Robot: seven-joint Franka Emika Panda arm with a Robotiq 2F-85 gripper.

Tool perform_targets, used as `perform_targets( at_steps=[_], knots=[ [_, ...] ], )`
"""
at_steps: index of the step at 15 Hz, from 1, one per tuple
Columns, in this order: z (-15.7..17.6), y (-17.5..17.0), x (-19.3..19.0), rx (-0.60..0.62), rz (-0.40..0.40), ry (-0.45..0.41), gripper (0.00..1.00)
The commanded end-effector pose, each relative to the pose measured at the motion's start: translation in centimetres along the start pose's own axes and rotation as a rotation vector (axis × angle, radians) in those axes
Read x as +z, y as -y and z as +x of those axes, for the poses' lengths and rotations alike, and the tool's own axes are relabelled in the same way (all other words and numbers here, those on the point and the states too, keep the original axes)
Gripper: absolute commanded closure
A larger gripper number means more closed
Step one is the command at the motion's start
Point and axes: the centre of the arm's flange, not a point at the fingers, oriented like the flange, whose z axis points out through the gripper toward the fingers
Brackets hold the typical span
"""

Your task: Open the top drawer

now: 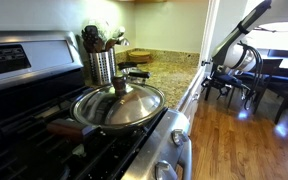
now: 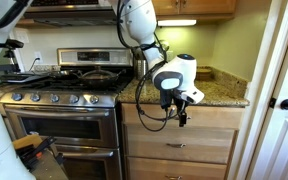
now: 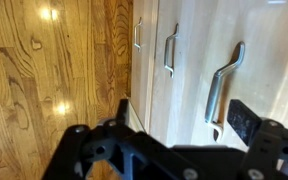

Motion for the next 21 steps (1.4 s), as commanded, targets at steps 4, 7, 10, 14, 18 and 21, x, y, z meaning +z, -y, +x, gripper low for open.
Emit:
perform_targets(
  at_steps=[4,7,10,14,18,21],
  knots=[
    [0.1,-0.1,-0.3,0.020,0.032,0.039,0.00],
    [0.5,0.7,0.4,0.029,0.025,0.053,0.00],
    [1.0,0.9,0.6,0.038,0.018,0.069,0.00],
    [1.9,1.1,0.8,0.051,0.014,0.084,0.00],
    [3.0,0.9,1.9,0.067,0.000,0.080,0.00],
    [3.5,1.0,2.9,0.077,-0.006,0.080,0.00]
  ],
)
